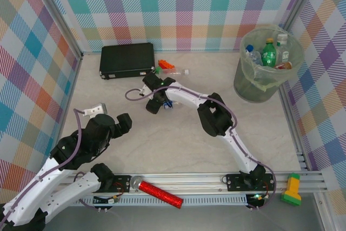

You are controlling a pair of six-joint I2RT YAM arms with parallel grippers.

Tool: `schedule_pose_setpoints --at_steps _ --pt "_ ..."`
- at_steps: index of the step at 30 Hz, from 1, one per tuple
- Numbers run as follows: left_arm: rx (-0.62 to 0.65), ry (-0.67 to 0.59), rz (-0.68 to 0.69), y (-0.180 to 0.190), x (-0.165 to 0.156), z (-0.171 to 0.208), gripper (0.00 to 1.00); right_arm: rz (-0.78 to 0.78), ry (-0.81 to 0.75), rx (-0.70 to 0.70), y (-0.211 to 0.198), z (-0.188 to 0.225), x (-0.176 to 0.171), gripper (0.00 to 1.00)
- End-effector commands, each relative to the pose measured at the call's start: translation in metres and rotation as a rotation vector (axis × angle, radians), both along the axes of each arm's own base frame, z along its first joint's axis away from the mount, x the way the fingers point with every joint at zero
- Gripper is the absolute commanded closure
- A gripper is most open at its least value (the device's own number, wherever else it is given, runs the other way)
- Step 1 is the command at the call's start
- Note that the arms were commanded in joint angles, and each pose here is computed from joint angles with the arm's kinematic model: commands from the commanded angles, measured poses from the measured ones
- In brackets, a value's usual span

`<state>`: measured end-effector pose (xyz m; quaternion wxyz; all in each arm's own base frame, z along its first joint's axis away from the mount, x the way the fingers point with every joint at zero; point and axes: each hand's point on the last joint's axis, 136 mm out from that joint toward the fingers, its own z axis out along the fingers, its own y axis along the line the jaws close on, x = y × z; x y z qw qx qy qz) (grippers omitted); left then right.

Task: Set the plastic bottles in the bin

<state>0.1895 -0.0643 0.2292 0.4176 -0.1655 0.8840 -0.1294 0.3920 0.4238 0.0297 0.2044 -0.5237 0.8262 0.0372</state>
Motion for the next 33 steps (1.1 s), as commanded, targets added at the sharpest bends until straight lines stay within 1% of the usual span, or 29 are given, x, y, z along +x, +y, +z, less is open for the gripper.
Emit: schedule_pose_setpoints --at_steps 1,3,6,9,14,16,18,20,22,26,29,33 --pt "0.024 0.01 0.028 0.01 -0.004 -0.003 0.0 0.02 0.004 -0.041 -0.002 -0.004 -0.002 0.25" --pt "0.025 0.008 0.028 0.01 -0.004 -0.003 0.0 0.026 -0.016 -0.047 0.0 -0.003 0.0 0.36" --pt "0.022 0.006 0.029 0.01 -0.003 -0.003 0.01 0.025 -0.039 -0.053 0.001 0.0 0.002 0.39" --pt "0.024 0.007 0.027 0.01 -0.003 -0.003 0.0 0.01 -0.044 -0.052 0.0 0.006 0.003 0.39" --pt "0.021 0.005 0.024 0.009 -0.003 -0.003 0.0 -0.015 -0.012 -0.031 0.003 0.018 0.0 0.41" --pt "0.021 0.002 0.024 0.009 -0.003 -0.002 0.0 -0.028 -0.004 -0.036 0.003 0.022 0.001 0.44" --pt "0.02 0.002 0.024 0.009 -0.003 -0.001 0.0 -0.027 0.007 -0.039 0.003 0.022 -0.001 0.51" --pt "0.017 0.001 0.021 0.008 -0.003 -0.001 0.0 -0.026 0.007 -0.047 0.002 0.019 -0.001 0.52" --pt "0.017 -0.001 0.02 0.008 -0.003 0.0 0.0 -0.032 0.002 -0.063 -0.002 0.017 0.0 0.57" --pt "0.016 -0.003 0.021 0.008 -0.003 0.001 0.0 -0.047 0.001 -0.048 -0.002 0.024 -0.001 0.54" --pt "0.015 -0.007 0.019 0.008 -0.002 0.002 0.0 -0.06 -0.008 -0.011 0.001 0.042 -0.001 0.51" --pt "0.01 -0.009 0.018 0.007 -0.002 0.003 0.0 -0.079 -0.037 0.041 -0.001 0.076 -0.002 0.51"
